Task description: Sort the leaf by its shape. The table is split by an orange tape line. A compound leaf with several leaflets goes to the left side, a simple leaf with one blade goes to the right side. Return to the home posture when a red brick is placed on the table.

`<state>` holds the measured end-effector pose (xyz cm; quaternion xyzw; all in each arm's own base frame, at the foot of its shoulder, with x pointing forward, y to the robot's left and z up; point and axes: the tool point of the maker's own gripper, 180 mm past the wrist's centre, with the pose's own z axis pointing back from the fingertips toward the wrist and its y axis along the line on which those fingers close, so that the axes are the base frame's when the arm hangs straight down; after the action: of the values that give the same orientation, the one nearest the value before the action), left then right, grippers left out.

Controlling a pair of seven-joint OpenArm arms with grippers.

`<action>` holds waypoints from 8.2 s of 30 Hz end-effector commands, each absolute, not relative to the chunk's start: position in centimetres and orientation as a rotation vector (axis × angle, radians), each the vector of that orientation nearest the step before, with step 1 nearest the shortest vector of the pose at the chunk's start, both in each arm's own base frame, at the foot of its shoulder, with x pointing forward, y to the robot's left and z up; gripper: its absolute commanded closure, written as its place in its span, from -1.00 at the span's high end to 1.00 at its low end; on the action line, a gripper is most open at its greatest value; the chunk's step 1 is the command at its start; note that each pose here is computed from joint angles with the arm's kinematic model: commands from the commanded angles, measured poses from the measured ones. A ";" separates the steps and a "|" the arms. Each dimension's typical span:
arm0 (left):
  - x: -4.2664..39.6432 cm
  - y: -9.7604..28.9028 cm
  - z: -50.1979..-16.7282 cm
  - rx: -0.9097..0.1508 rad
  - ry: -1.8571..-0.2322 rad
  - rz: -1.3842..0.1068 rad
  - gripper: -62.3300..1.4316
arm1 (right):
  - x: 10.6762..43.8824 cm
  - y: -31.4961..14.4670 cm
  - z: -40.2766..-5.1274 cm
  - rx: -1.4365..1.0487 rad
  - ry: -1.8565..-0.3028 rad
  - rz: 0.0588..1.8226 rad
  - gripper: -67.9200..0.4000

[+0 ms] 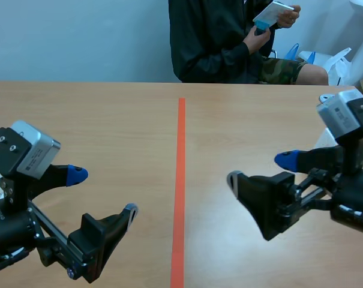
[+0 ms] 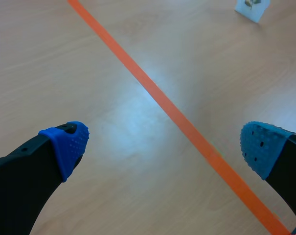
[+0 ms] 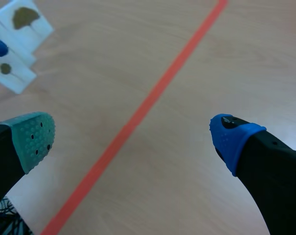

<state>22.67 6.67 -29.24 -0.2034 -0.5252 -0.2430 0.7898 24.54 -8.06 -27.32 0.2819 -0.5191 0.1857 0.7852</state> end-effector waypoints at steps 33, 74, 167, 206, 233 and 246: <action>23.1 6.4 -27.9 -0.449 -1.178 -0.522 1.00 | 23.6 -3.6 -29.8 0.470 -1.086 0.593 1.00; 23.1 6.4 -27.9 -0.449 -1.177 -0.522 1.00 | 23.6 -3.8 -30.0 0.447 -1.085 0.609 1.00; 23.1 6.5 -27.9 -0.444 -1.175 -0.527 1.00 | 31.1 -5.8 -26.3 0.505 -1.349 0.743 -0.93; 23.1 6.5 -27.9 -0.444 -1.176 -0.527 1.00 | 35.4 -24.1 -31.9 0.190 -1.233 0.080 -0.93; 23.1 6.5 -27.9 -0.444 -1.175 -0.527 1.00 | 35.0 -24.9 -33.0 0.171 -1.219 0.056 0.17; 23.1 6.5 -28.0 -0.443 -1.171 -0.528 1.00 | 32.9 -21.8 -27.3 0.181 -1.317 0.209 0.71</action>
<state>22.66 6.69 -29.30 -0.2023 -0.5241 -0.2442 0.7904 32.55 -21.72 -28.81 0.0853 -0.5943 0.0894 0.7947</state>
